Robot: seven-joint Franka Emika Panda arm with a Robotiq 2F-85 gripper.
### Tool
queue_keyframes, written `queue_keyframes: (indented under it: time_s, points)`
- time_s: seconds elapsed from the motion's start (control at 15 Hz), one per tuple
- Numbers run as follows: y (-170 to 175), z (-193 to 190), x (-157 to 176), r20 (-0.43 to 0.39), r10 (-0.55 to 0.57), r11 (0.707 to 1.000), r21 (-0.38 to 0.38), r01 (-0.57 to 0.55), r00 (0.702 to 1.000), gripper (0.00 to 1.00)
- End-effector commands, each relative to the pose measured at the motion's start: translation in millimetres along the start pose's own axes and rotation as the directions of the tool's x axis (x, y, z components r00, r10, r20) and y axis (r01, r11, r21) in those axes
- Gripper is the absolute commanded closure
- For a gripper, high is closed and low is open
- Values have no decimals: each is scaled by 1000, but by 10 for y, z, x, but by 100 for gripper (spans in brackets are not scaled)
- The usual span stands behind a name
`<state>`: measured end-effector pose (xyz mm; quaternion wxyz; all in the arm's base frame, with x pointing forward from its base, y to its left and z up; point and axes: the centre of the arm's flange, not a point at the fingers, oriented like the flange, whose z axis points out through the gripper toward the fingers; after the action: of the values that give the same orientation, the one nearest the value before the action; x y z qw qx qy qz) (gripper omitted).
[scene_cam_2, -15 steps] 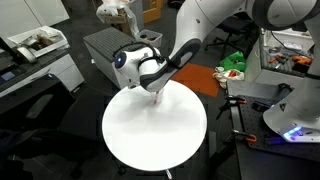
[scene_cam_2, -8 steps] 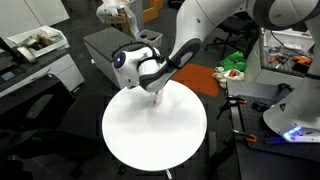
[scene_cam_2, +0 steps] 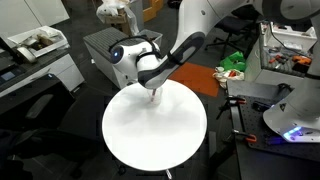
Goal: Remove the marker from the cup and put it on the table
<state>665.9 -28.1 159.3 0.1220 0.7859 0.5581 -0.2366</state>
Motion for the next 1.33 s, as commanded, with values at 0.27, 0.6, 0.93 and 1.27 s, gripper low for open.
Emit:
queue_keyframes:
  time_s: [0.27, 0.6, 0.93, 1.27]
  points:
    - [-518, -493, -310, 47, 60, 998, -9, -60, 997, 95]
    - [-818, -763, -570, 69, 112, 993, -54, -109, 991, 95]
    - [-952, -1018, -625, 6, 189, 975, -123, -187, 982, 95]
    - [-998, -1274, -418, -91, 234, 954, -169, -247, 968, 95]
